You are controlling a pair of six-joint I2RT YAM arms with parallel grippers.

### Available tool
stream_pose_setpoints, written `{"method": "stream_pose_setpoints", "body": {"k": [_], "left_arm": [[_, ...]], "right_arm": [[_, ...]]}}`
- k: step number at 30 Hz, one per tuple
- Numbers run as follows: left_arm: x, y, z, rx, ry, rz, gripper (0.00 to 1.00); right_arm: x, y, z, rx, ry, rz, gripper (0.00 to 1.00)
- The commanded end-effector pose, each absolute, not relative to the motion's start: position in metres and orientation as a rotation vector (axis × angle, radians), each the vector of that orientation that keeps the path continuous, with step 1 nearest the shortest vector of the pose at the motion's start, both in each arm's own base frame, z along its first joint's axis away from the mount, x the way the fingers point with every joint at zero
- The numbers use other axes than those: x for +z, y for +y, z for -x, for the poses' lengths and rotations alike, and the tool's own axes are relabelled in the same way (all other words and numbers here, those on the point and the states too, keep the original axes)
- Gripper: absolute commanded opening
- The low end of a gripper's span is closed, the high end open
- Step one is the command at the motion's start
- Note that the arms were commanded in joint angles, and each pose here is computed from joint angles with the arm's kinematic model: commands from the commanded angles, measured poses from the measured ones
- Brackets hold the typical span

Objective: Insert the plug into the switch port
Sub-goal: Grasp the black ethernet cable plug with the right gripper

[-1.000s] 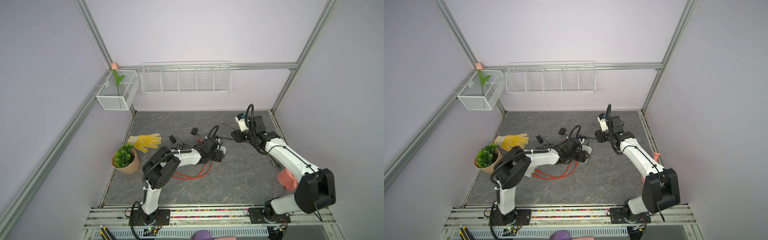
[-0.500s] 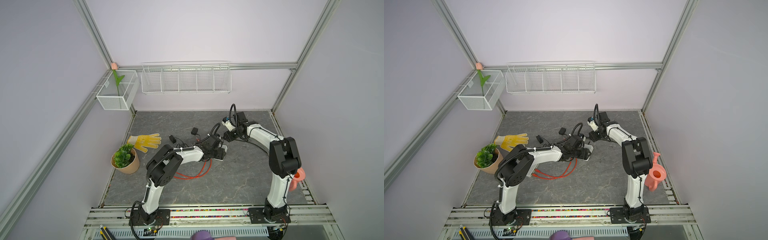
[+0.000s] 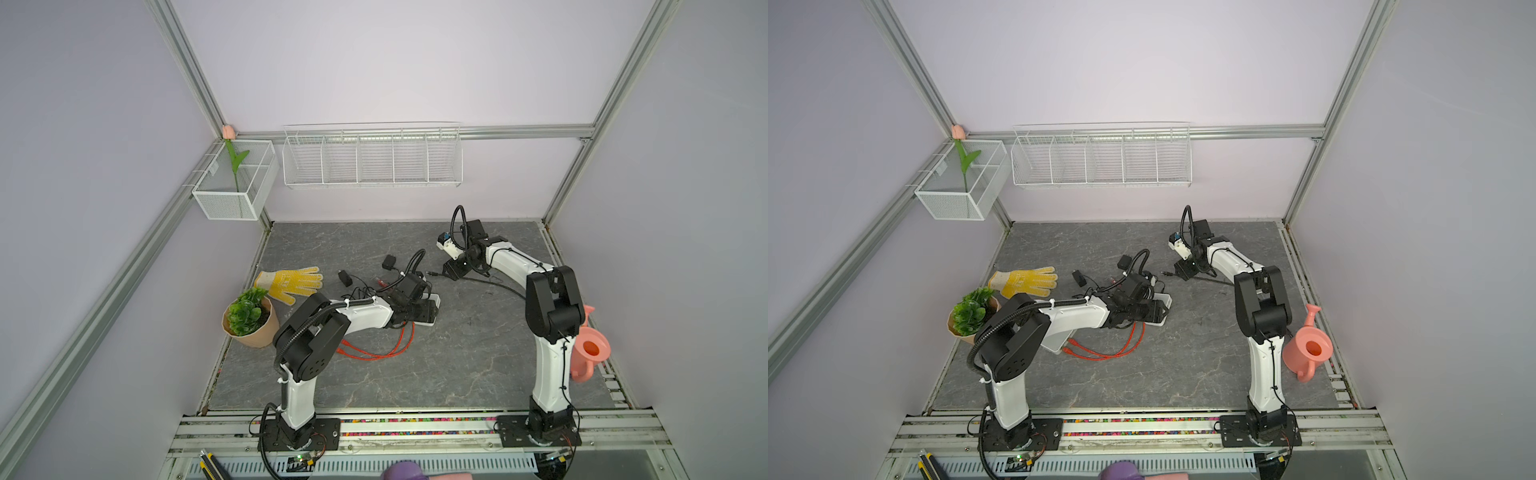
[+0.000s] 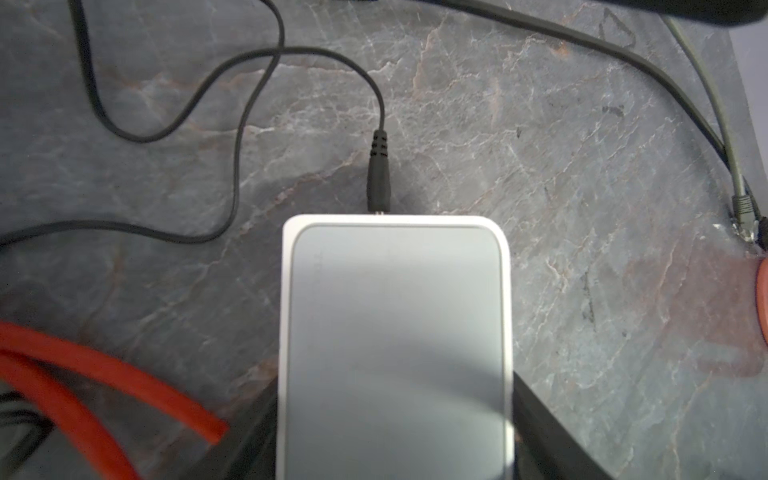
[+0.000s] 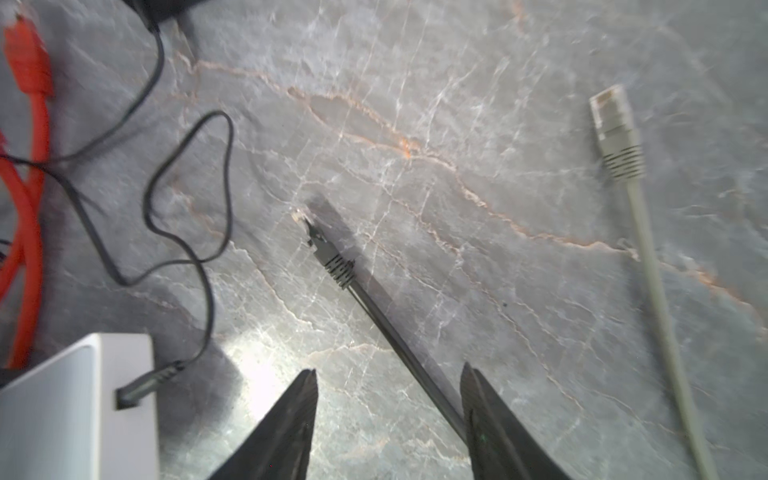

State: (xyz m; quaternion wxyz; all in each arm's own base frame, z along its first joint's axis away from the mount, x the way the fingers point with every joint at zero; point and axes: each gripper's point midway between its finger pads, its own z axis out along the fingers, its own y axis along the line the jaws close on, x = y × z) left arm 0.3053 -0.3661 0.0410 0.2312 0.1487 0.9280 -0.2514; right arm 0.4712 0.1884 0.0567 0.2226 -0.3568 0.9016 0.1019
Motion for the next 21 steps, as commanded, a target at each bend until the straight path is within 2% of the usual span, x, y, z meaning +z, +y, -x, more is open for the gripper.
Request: {"method": "stream_pose_setpoints", "body": {"k": [1, 5, 6, 7, 17, 19, 21], "left_arm": [[0.022, -0.34, -0.287, -0.61, 2.668, -0.371, 0.62], [0.033, -0.339, -0.286, -0.654, 2.656, -0.349, 0.72], [0.035, -0.339, -0.286, -0.662, 2.653, -0.345, 0.91], [0.037, -0.339, -0.286, -0.666, 2.648, -0.344, 0.99], [0.087, -0.325, -0.292, -0.752, 2.548, -0.275, 0.99], [0.104, -0.318, -0.294, -0.791, 2.507, -0.247, 0.97], [0.123, -0.308, -0.298, -0.825, 2.465, -0.22, 0.95]], "right_arm": [[0.046, 0.196, -0.465, 0.312, 2.486, 1.099, 0.59], [0.039, 0.208, -0.464, 0.323, 2.474, 1.159, 0.59], [0.036, 0.212, -0.464, 0.315, 2.473, 1.176, 0.59], [0.035, 0.215, -0.466, 0.308, 2.467, 1.187, 0.59], [0.013, 0.22, -0.47, 0.266, 2.517, 1.256, 0.54], [0.007, 0.218, -0.47, 0.258, 2.537, 1.268, 0.47], [0.0, 0.216, -0.467, 0.245, 2.569, 1.281, 0.33]]}}
